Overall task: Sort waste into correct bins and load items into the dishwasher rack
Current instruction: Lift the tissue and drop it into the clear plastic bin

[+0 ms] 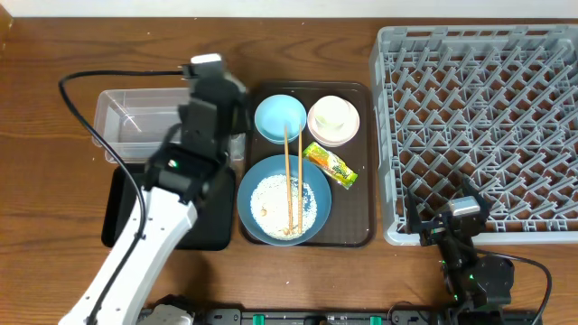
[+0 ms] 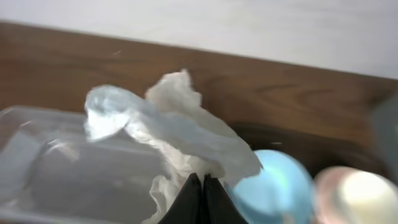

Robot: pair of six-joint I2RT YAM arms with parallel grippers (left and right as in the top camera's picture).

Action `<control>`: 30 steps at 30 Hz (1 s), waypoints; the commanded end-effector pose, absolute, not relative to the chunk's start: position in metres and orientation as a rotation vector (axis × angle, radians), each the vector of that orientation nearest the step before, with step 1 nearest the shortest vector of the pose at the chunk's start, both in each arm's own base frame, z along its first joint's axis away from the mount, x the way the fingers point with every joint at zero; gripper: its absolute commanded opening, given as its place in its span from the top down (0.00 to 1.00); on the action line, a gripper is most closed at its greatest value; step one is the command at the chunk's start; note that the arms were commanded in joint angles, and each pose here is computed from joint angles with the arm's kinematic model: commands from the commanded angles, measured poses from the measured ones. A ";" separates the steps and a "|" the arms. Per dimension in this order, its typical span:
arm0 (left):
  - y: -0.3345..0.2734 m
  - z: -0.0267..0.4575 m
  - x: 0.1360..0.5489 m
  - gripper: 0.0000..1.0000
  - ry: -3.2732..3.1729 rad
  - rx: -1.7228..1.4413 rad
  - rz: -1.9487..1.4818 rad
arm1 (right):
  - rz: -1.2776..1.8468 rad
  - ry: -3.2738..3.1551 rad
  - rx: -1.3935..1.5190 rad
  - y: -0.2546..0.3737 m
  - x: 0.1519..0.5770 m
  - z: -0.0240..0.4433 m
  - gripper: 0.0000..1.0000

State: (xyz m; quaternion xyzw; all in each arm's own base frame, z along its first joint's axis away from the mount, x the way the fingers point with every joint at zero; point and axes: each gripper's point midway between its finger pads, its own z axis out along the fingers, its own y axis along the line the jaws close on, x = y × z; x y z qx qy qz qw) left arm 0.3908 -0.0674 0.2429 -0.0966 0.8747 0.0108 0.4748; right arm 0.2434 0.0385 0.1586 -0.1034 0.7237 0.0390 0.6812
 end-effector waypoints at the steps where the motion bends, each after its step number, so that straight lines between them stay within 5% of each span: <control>1: -0.038 0.218 0.401 0.94 2.189 -0.302 0.130 | 0.101 1.628 -0.228 0.040 0.243 0.157 0.01; 10: 0.000 0.144 0.427 0.94 2.316 -0.400 0.253 | 0.101 1.628 -0.228 0.040 0.243 0.157 0.01; 17: 0.002 0.151 0.435 0.90 2.275 -0.414 0.238 | 0.101 1.628 -0.228 0.040 0.243 0.157 0.01; 20: 0.002 0.152 0.434 0.63 2.275 -0.414 0.237 | 0.101 1.628 -0.228 0.040 0.243 0.157 0.01; 30: -0.017 0.183 0.406 0.57 2.288 -0.459 0.022 | 0.101 1.628 -0.228 0.040 0.243 0.157 0.01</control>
